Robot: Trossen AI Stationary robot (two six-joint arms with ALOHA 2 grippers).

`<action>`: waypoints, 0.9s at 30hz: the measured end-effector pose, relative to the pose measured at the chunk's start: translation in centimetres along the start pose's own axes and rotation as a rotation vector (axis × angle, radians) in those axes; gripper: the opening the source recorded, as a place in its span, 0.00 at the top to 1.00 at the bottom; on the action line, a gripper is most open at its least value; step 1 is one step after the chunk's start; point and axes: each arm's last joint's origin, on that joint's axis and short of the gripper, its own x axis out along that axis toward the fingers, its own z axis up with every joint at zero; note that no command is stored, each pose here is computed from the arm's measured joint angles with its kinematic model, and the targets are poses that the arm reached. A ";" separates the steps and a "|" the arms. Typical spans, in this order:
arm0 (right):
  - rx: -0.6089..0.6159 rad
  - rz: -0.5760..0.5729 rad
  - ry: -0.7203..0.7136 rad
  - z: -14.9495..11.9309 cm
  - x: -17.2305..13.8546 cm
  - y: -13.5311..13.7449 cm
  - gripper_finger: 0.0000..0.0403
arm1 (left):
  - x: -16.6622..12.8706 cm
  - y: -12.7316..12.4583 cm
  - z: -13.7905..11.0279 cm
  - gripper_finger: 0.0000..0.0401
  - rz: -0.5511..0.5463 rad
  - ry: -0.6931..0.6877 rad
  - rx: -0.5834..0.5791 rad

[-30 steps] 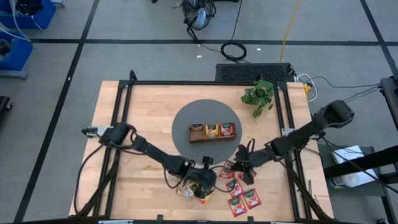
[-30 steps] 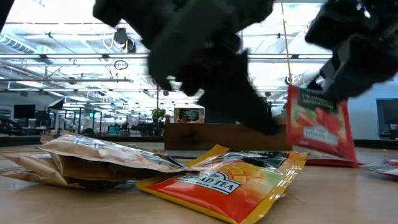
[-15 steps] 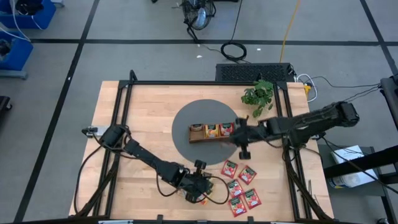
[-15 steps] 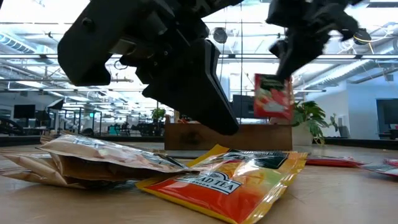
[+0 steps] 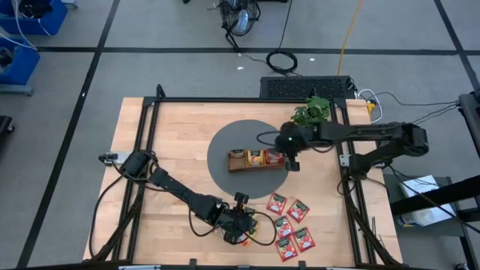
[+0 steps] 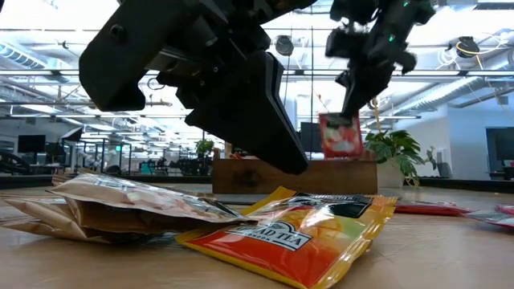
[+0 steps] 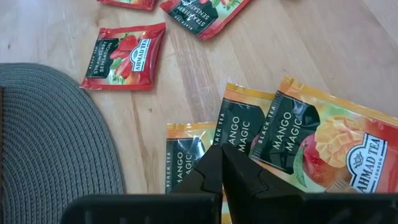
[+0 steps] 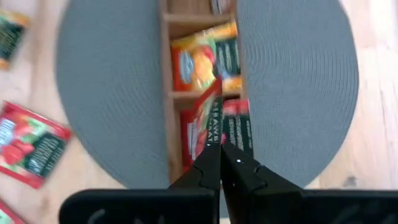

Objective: Pick & Place Tea
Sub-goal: Put the red tea bag into the right compartment of the wooden organizer, then put the yellow tea bag into the middle compartment of the wooden organizer

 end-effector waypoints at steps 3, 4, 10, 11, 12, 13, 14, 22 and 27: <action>-0.018 0.006 0.055 -0.1 1.6 -0.3 1.00 | 0.0 0.0 0.0 0.96 0.000 -0.001 -0.003; -0.023 0.010 0.074 -0.1 2.2 -0.2 1.00 | 0.0 0.0 0.0 0.96 0.000 -0.001 -0.003; -0.038 0.018 0.126 -0.1 4.7 -0.3 1.00 | 0.0 0.0 0.0 0.96 0.000 0.002 -0.004; -0.036 0.017 0.129 -0.1 4.8 -0.3 1.00 | 0.0 0.0 0.0 0.96 0.000 0.006 -0.003; -0.036 0.017 0.132 -0.1 4.9 -0.3 1.00 | 0.0 0.0 -0.1 0.96 0.000 0.011 -0.002; -0.036 0.015 0.127 -0.1 4.9 -0.3 1.00 | 0.0 0.0 -0.1 0.96 0.000 0.016 -0.002; -0.031 0.013 0.124 0.0 5.0 -0.3 1.00 | 0.0 0.0 -0.2 0.96 0.000 0.021 -0.003; 0.013 -0.115 0.125 0.0 4.4 -0.4 0.87 | -0.1 0.0 -0.2 0.96 -0.001 0.025 -0.007; 0.068 -0.125 0.064 0.3 2.9 -0.4 0.73 | -0.1 -0.1 -0.2 0.96 -0.001 0.022 -0.024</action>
